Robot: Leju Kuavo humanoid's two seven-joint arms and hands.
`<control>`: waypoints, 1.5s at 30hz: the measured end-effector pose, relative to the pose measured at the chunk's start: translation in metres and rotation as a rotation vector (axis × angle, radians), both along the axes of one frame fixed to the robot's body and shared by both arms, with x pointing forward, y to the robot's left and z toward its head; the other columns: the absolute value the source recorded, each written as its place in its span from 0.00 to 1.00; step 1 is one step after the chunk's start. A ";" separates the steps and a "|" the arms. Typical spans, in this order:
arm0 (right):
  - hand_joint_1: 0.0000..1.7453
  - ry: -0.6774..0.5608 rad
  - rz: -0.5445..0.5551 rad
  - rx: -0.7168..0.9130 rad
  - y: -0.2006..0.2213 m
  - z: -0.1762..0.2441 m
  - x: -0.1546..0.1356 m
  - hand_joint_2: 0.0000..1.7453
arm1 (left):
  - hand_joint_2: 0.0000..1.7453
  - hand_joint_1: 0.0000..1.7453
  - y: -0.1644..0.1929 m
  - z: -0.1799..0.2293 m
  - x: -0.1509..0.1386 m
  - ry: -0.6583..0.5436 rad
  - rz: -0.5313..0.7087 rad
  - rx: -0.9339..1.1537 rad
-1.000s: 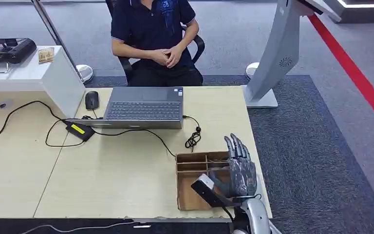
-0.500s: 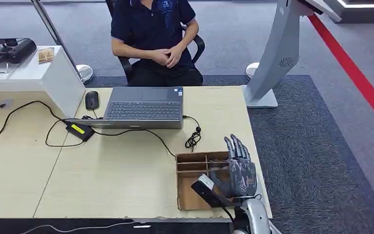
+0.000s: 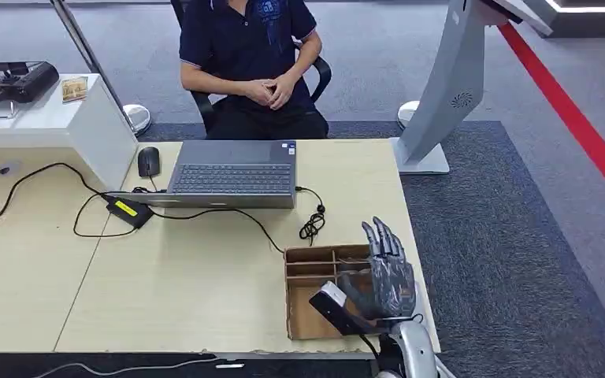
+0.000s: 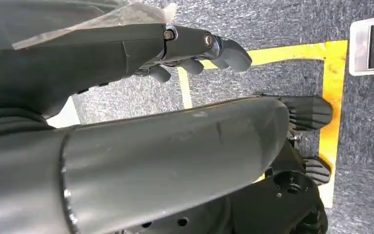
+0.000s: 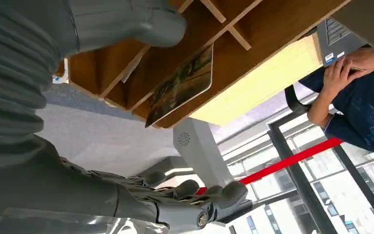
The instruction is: Pass the card to the sensor for recognition and then transmit it.
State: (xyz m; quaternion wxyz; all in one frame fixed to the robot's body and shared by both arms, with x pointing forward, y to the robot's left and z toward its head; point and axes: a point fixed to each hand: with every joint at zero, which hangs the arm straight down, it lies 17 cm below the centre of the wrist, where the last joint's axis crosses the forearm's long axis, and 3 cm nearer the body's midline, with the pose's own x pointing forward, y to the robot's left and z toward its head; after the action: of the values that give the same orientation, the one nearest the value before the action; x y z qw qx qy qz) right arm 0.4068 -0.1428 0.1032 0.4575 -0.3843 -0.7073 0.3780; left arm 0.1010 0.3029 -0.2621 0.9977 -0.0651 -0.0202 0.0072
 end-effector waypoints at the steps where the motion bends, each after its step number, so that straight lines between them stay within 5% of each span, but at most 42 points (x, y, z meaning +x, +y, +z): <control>1: 0.22 0.000 0.000 0.000 0.000 0.000 0.000 1.00 | 0.00 0.00 0.000 0.000 0.000 0.000 0.000 0.000; 31: 0.61 -0.004 -0.002 -0.004 -0.001 0.001 0.000 1.00 | 0.00 0.00 0.000 0.000 0.000 -0.001 -0.003 0.000; 45: 0.66 -0.002 -0.005 -0.004 -0.002 0.000 0.001 1.00 | 0.00 0.00 0.000 0.000 0.000 -0.001 -0.003 -0.001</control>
State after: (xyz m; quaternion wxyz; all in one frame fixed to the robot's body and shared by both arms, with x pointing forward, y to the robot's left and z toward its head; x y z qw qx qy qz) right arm 0.4073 -0.1445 0.1034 0.4569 -0.3872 -0.7061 0.3779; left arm 0.1010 0.3027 -0.2621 0.9976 -0.0654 -0.0205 0.0057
